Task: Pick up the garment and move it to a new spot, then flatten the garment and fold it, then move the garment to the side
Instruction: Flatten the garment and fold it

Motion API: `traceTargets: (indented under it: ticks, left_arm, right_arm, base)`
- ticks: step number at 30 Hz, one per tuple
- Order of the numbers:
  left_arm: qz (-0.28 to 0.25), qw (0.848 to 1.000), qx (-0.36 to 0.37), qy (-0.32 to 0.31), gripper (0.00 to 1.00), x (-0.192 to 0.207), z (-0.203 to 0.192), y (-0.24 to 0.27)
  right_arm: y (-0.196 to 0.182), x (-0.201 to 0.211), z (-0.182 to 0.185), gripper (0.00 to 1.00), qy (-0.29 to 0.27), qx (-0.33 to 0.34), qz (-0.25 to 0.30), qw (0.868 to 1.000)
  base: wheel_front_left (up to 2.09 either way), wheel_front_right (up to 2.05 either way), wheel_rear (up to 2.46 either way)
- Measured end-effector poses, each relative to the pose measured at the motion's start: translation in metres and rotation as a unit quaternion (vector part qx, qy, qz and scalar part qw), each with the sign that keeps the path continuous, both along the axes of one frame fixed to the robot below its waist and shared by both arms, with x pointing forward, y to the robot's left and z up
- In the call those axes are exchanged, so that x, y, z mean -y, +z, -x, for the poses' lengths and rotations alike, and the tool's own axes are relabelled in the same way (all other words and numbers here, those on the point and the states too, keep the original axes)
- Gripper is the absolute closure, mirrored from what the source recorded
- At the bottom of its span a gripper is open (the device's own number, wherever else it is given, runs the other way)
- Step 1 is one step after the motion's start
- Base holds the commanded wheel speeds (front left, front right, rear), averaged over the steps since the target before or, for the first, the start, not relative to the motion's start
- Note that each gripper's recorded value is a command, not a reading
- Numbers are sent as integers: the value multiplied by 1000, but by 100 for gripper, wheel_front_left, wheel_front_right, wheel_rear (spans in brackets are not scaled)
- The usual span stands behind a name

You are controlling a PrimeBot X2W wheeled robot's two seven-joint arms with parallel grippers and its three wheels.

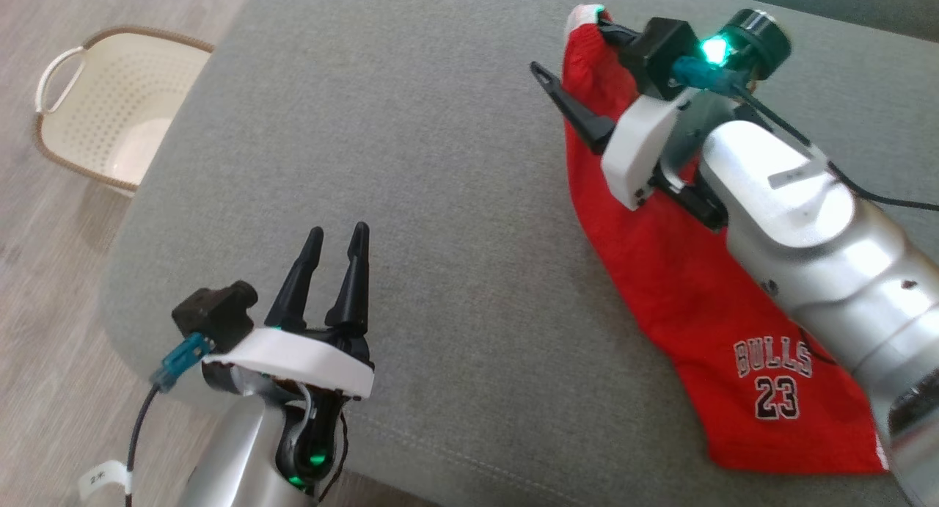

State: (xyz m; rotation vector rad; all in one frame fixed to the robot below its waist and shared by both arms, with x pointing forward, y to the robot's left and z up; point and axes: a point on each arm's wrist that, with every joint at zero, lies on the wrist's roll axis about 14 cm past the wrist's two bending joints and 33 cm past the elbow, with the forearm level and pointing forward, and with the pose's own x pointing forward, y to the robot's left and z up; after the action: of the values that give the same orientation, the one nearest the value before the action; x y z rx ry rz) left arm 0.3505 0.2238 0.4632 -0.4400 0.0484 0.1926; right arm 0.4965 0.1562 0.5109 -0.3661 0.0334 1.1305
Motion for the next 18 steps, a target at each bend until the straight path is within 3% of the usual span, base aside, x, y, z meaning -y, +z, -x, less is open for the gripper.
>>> traceTargets:
  ticks: [12,16,18]
  left_arm:
    - [-2,999,17,-44,0,25,-24,7]
    - [1,997,31,-70,0,41,-36,13]
    - [4,996,39,-86,0,51,-40,18]
  right_arm:
    - [-12,83,-30,0,-106,-16,42,993]
    - [-13,128,-32,0,-143,-8,74,987]
    - [-2,151,-37,0,-172,-4,61,983]
  base:
    - [0,0,0]
    - [0,0,0]
    - [0,0,0]
